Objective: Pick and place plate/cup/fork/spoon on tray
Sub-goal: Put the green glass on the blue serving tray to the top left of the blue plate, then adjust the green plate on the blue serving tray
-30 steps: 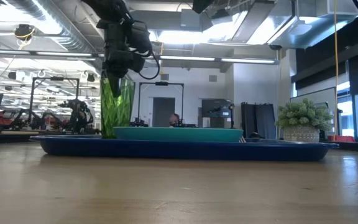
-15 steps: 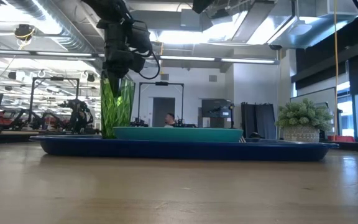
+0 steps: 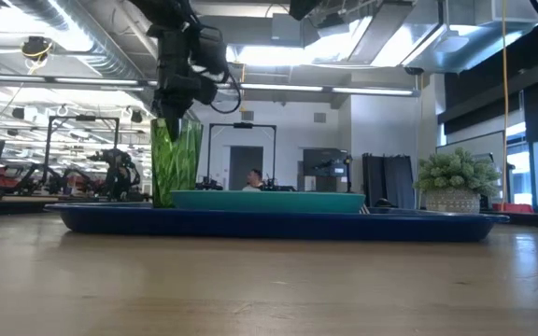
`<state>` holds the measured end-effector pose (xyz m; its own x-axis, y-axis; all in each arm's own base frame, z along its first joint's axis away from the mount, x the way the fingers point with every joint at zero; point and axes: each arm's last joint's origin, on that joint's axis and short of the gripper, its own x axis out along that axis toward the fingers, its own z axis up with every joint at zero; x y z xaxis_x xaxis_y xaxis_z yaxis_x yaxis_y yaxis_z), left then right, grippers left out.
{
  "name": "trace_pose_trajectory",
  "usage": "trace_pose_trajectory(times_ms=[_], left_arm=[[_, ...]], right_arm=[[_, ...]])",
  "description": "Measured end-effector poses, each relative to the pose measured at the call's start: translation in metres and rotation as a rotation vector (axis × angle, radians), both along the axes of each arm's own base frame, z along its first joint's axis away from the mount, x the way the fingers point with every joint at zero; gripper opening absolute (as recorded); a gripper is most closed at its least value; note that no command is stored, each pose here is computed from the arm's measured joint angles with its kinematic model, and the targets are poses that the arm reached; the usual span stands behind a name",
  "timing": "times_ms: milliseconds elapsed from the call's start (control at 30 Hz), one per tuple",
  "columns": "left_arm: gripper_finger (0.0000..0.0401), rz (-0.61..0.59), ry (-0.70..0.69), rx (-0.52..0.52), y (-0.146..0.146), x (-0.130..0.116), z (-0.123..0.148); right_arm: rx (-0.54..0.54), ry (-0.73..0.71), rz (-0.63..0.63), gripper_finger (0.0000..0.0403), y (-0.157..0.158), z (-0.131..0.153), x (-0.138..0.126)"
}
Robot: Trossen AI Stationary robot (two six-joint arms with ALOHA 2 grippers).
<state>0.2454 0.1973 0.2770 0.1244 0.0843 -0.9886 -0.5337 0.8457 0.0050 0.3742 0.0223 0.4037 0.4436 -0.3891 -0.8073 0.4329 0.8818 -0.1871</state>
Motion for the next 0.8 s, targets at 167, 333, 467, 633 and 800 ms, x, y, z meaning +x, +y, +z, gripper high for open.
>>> trace_pose_trajectory(times_ms=[167,333,467,633,800], left_arm=[[0.0064,-0.007,-0.039,0.026,0.0,0.004,0.022],[0.0064,-0.008,-0.051,0.038,-0.001,0.002,0.046],[0.0064,-0.005,-0.059,0.037,-0.008,0.001,0.069],[0.0064,-0.095,-0.077,0.04,-0.032,0.006,0.093],[0.0064,-0.215,-0.163,-0.032,-0.069,0.006,0.109]], right_arm=[[0.001,0.0,0.0,0.0078,0.0,0.0,0.0],[0.003,0.001,0.001,0.0078,0.0,0.0,0.0],[0.015,0.017,0.037,0.0078,0.001,-0.001,0.0],[0.026,0.059,0.134,0.0078,0.002,-0.001,-0.001],[0.039,0.095,0.174,0.0062,0.0,-0.003,-0.002]])
